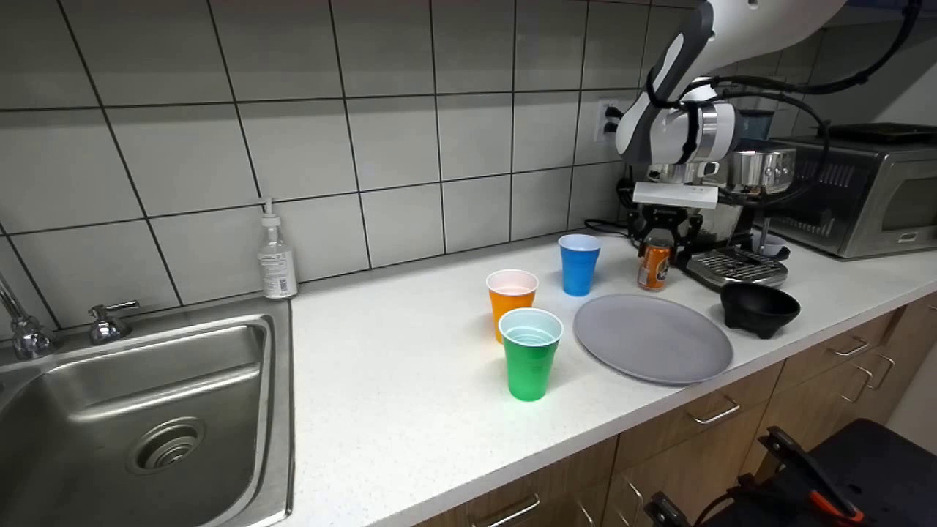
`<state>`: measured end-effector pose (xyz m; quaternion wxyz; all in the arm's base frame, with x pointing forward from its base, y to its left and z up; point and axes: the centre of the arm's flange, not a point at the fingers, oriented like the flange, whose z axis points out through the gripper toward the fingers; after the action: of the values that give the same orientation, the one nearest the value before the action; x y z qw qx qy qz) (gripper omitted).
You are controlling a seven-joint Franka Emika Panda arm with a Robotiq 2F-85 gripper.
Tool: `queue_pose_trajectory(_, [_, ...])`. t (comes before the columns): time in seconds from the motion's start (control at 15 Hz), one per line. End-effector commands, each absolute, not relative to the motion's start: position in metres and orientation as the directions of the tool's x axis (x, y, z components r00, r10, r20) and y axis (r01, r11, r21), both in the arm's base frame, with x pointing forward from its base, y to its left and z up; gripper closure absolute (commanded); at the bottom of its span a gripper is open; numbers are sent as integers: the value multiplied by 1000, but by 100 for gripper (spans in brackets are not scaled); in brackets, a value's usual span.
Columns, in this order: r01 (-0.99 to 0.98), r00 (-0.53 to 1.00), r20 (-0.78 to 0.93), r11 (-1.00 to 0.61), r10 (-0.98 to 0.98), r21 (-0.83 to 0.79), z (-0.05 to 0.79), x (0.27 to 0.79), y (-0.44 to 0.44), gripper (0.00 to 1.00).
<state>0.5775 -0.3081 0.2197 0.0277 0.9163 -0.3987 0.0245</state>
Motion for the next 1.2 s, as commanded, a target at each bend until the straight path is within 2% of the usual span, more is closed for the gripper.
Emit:
queue_pose_trajectory(0.0, [-732, 681, 66, -681, -729, 36, 229, 590, -313, 5])
queue_pose_trajectory(0.13, [-730, 683, 73, -683, -727, 30, 235, 590, -311, 0])
queue_pose_trajectory(1.13, [-657, 749, 101, -754, -654, -9, 296, 564, -240, 0])
